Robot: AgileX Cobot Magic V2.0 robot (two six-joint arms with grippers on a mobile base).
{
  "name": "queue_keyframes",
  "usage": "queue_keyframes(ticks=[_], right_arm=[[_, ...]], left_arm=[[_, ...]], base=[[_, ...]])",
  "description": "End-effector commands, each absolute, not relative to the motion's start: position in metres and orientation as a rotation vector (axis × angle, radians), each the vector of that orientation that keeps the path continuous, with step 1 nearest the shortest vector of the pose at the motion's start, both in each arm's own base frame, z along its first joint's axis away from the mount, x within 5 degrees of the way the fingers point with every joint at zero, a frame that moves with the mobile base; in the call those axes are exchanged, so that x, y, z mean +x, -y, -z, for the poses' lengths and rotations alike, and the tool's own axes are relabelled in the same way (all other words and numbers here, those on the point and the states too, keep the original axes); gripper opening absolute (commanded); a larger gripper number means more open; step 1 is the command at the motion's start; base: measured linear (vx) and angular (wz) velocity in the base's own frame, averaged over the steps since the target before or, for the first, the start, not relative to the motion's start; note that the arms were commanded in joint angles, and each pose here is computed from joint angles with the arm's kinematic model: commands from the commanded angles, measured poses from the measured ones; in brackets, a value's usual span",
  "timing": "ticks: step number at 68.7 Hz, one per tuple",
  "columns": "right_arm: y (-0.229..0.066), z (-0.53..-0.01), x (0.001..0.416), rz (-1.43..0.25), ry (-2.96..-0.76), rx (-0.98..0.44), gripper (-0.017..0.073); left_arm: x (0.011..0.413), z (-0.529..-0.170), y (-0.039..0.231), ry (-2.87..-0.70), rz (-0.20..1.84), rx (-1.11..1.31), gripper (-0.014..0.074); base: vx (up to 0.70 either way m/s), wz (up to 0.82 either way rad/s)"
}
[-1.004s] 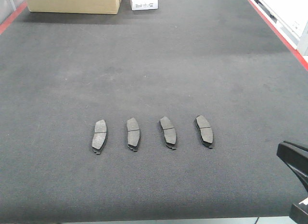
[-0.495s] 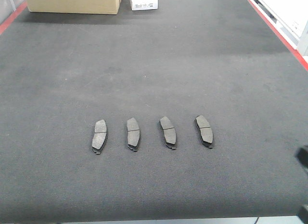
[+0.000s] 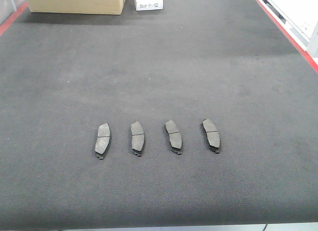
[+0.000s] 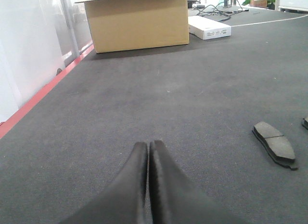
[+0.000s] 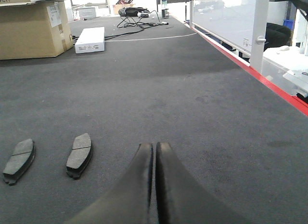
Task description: Move and align brake pads A on conveyor
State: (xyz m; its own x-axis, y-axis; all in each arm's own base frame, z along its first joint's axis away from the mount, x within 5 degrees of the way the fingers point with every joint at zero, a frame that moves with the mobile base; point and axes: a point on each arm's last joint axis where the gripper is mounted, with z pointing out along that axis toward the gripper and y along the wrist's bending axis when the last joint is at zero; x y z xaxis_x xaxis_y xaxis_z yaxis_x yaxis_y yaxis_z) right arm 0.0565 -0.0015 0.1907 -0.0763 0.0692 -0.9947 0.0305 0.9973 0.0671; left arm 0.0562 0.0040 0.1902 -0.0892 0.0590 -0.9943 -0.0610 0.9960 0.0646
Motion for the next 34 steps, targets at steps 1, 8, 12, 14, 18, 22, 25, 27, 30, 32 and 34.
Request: queue_keyframes(ticks=[1,8,12,14,18,22,25,27,30,32,34], right_arm=[[0.0017,-0.1966,0.0559,-0.026,-1.567,0.072,-0.0008],[0.0017,-0.1968,0.0559,-0.026,-1.564,0.072,-0.0008],[0.0017,-0.1971,0.0558,-0.026,-1.564,0.072,-0.0008],[0.0017,-0.1971,0.0558,-0.026,-1.564,0.072,-0.0008],[0.0017,-0.1972,0.0559,-0.026,-1.562,0.072,-0.0008],[0.0017,-0.1972,0.0559,-0.026,-1.562,0.072,-0.0008],[0.0017,-0.1973,0.0559,-0.026,-1.562,0.072,-0.0008],[0.0017,-0.1973,0.0559,-0.026,-1.562,0.072,-0.0008],[0.0017,-0.1973,0.0559,-0.026,-1.562,0.072,-0.0008],[0.0017,-0.1973,0.0559,-0.026,-1.562,0.072,-0.0008],[0.0017,-0.1973,0.0559,-0.026,-1.562,0.072,-0.0008]], left_arm=[[0.0565,-0.1897,-0.0038,-1.593,-0.094,-0.006,-0.0006],[0.0564,-0.1896,-0.0038,-1.594,-0.094,-0.006,-0.0006],[0.0564,-0.1896,-0.0038,-1.594,-0.094,-0.006,-0.0006],[0.0564,-0.1896,-0.0038,-1.594,-0.094,-0.006,-0.0006],[0.0564,-0.1896,-0.0038,-1.594,-0.094,-0.006,-0.0006],[0.0564,-0.1896,-0.0038,-1.594,-0.094,-0.006,-0.0006],[0.0564,-0.1896,-0.0038,-1.594,-0.094,-0.006,-0.0006],[0.0564,-0.1896,-0.0038,-1.594,-0.094,-0.006,-0.0006],[0.0564,-0.1896,-0.0038,-1.594,-0.094,-0.006,-0.0006],[0.0564,-0.1896,-0.0038,-1.594,-0.094,-0.006,-0.0006],[0.0564,-0.1896,-0.0038,-1.594,-0.094,-0.006,-0.0006]], base=[[0.0,0.0],[0.0,0.0],[0.0,0.0],[0.0,0.0],[0.0,0.0],[0.0,0.0],[0.0,0.0],[0.0,0.0],[0.0,0.0],[0.0,0.0],[0.0,0.0]])
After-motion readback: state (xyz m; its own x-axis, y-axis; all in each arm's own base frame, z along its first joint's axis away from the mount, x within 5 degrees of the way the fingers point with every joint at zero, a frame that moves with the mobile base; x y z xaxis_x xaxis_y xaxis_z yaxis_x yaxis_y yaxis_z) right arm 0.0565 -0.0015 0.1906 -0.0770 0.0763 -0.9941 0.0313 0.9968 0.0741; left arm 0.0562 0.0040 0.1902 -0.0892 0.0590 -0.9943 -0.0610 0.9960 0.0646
